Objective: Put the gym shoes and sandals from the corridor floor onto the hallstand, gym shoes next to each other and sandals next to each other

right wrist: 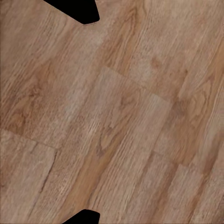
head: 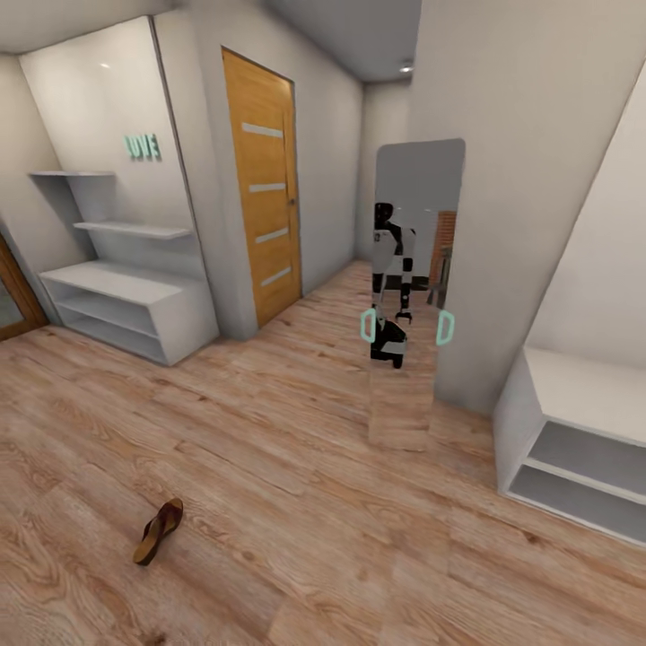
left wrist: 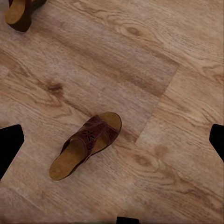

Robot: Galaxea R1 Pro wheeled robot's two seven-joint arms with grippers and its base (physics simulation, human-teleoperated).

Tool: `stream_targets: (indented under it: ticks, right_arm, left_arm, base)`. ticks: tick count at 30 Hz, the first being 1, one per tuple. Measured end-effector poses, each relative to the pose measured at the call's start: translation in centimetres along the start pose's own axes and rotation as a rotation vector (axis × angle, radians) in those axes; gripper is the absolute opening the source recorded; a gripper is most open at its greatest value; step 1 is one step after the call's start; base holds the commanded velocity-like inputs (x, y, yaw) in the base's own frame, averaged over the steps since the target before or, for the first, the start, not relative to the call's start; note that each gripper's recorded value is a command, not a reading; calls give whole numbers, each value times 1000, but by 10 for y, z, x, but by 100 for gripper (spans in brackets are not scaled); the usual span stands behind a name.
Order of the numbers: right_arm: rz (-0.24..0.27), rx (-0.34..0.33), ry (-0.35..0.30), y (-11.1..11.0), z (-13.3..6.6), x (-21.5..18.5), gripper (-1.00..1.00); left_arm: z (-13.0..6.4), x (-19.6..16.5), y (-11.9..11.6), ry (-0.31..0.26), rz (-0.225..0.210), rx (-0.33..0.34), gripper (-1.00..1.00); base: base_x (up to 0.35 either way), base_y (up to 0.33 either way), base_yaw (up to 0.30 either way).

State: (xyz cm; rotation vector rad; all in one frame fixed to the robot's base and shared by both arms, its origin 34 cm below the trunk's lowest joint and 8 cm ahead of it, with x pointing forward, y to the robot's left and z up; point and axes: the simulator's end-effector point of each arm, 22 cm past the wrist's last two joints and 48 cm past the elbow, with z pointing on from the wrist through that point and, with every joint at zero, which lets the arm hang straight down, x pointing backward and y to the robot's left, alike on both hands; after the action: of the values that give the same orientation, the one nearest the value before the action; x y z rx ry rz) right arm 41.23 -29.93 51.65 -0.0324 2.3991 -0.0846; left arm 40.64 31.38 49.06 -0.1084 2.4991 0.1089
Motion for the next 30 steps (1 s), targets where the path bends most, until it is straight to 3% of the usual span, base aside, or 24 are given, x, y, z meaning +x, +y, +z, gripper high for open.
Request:
stream_targets:
  ticks: [16, 24, 30]
  right_arm:
    - [-1, 0, 12, 0, 0, 5, 100]
    - [-2, 2, -31, -2, 4, -16, 100]
    - [-5, 3, -77, -4, 7, -38, 100]
  left_arm:
    - [5, -9, -2, -9, 17, 7, 100]
    - [34, -96, -6, -117, 16, 11, 100]
    - [47, -148, -11, -167, 15, 17, 100]
  base:
    - [0, 0, 240]
    - [0, 0, 131]
    - [0, 0, 19]
